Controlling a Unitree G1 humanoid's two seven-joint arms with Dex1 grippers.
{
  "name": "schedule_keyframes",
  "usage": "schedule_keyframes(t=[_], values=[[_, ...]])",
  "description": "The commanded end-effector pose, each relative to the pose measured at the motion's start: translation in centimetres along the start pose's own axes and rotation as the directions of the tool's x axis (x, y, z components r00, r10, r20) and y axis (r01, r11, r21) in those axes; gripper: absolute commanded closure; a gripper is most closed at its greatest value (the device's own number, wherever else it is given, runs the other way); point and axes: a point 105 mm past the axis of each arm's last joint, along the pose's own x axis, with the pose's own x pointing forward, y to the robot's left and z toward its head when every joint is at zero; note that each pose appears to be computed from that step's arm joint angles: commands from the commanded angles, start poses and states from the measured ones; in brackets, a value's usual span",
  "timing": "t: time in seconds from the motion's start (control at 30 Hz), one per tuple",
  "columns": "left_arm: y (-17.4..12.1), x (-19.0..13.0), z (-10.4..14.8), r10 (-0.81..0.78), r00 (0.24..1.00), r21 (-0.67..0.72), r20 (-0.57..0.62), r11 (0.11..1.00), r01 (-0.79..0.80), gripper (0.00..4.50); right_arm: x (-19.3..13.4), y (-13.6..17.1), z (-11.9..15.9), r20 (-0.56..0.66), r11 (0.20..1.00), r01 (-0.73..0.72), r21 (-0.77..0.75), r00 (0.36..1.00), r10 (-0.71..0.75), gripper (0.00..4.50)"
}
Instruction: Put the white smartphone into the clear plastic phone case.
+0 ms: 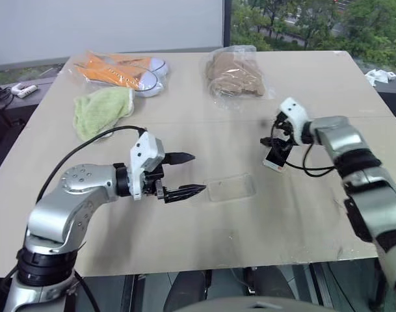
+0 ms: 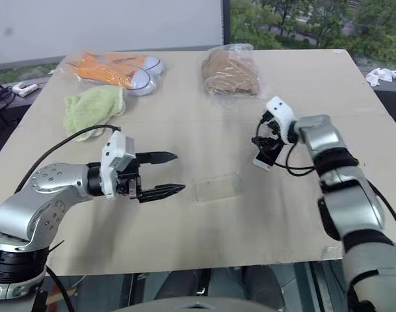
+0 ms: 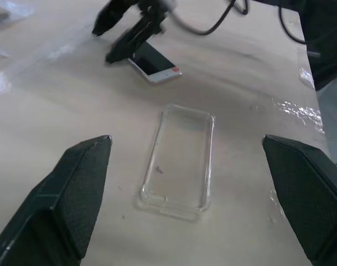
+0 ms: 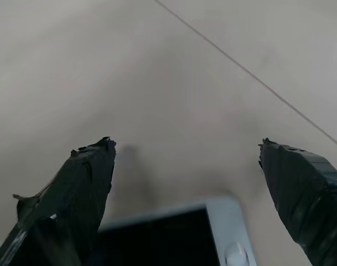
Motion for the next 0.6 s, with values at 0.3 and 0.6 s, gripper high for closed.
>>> schedule_keyframes(t=[0.3, 0.6], values=[[0.1, -0.7, 0.6, 0.054, 0.998, 0.047, -0.017, 0.998, -0.053, 0.05, -2.4, -3.8, -3.4, -0.256, 0.979, 0.098, -0.179, 0.956, -0.142, 0.0], [0.3, 0.5, 1.0, 0.013, 1.0, 0.051, 0.004, 0.999, -0.013, 0.05, -8.4, -6.2, -8.3, -0.423, 0.995, 0.057, -0.078, 0.902, -0.085, 0.0]])
